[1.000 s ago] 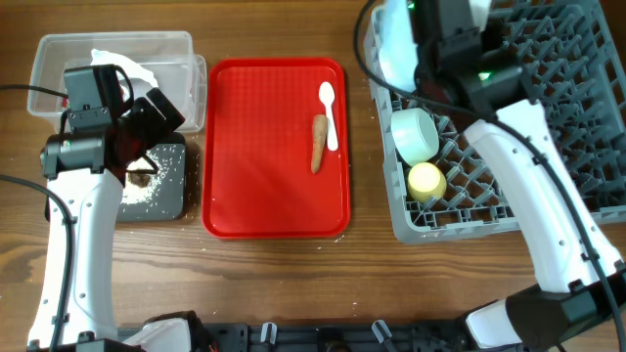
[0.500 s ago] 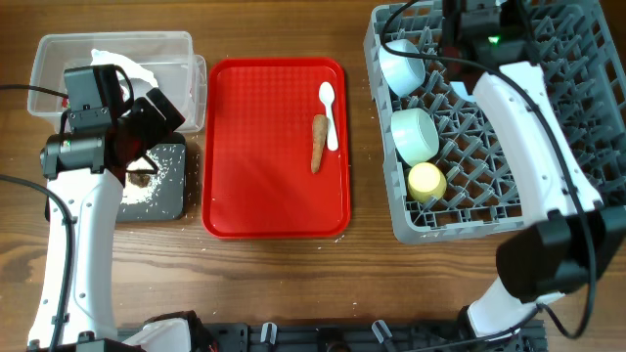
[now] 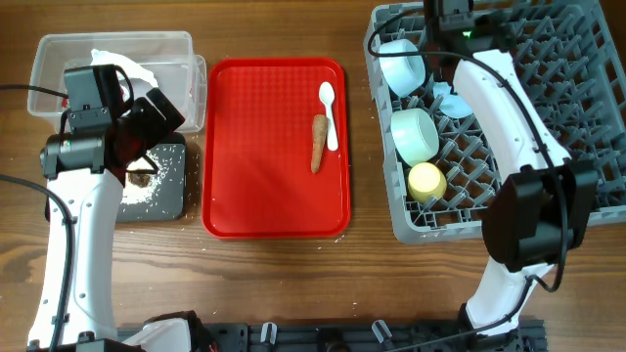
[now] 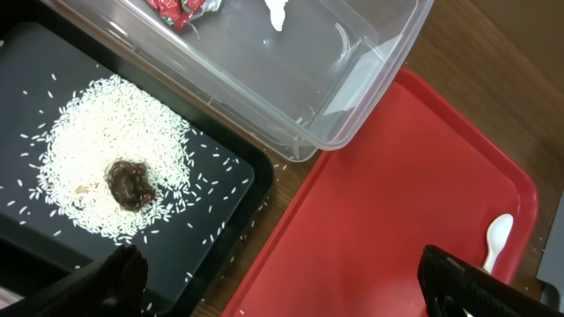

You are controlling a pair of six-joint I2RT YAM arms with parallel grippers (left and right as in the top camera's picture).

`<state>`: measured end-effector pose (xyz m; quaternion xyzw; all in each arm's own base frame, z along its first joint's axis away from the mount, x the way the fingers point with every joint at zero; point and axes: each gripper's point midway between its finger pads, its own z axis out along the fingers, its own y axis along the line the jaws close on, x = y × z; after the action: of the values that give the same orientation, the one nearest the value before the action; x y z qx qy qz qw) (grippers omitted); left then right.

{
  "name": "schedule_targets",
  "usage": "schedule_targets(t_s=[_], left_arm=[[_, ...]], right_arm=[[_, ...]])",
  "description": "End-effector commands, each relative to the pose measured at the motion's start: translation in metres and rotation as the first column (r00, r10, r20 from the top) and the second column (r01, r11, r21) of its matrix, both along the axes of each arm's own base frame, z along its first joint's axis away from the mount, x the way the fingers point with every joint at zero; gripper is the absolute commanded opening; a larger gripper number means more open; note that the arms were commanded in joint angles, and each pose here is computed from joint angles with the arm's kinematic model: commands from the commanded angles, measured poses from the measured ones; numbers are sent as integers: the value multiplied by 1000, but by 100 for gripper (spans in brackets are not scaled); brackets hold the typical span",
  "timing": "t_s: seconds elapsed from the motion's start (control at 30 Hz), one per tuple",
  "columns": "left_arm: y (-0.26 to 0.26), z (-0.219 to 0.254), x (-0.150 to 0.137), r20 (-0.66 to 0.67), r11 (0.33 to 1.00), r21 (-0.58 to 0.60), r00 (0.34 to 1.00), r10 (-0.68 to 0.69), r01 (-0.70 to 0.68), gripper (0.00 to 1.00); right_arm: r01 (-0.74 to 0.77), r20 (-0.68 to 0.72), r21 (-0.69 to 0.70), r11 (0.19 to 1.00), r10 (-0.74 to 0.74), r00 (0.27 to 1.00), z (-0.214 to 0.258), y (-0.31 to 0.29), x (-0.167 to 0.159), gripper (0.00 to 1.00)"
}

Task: Sort waste into correct bins and load items into the dishwasher rack
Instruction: 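Carry the white plate into the dish rack and stand it upright, then reach the right gripper to the red tray and grasp the carrot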

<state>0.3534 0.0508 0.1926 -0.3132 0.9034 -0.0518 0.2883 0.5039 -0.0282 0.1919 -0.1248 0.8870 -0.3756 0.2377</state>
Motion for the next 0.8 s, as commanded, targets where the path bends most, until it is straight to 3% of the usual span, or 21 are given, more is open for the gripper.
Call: schedule_targets(t_s=[0.0,0.07,0.1,0.17,0.23,0.3,0.37,0.5,0.57,0.67,0.77], left_arm=[[2,5,2,14,1000,2,1000,3,-3,100],[2,5,2,14,1000,2,1000,3,-3,100],[2,5,2,14,1000,2,1000,3,-3,100],[2,5,2,14,1000,2,1000,3,-3,100],[2,5,2,14,1000,2,1000,3,-3,100],[2,5,2,14,1000,2,1000,3,-3,100],[2,5,2,14,1000,2,1000,3,-3,100],[2,5,2,14,1000,2,1000,3,-3,100],[2,5,2,14,1000,2,1000,3,-3,100],[2,5,2,14,1000,2,1000,3,-3,100],[2,5,2,14,1000,2,1000,3,-3,100]], right_arm=[[-34,117,235,971,6,993,39,21,-16,100],[-130,165,387,913,70,984,57,47,-22,100],[-207,206,495,844,118,972,69,69,-24,100],[-329,278,737,590,179,944,92,126,-36,100],[-388,318,871,301,255,913,112,177,-50,100],[-399,348,906,138,294,890,121,207,-51,97],[-346,304,928,137,254,918,107,225,-45,90],[-127,106,941,315,83,991,25,274,-39,78],[-26,23,928,372,14,1000,-17,295,-45,72],[103,-102,908,405,-24,994,-77,318,-57,70],[206,-198,873,443,-64,978,-125,317,-64,61]])
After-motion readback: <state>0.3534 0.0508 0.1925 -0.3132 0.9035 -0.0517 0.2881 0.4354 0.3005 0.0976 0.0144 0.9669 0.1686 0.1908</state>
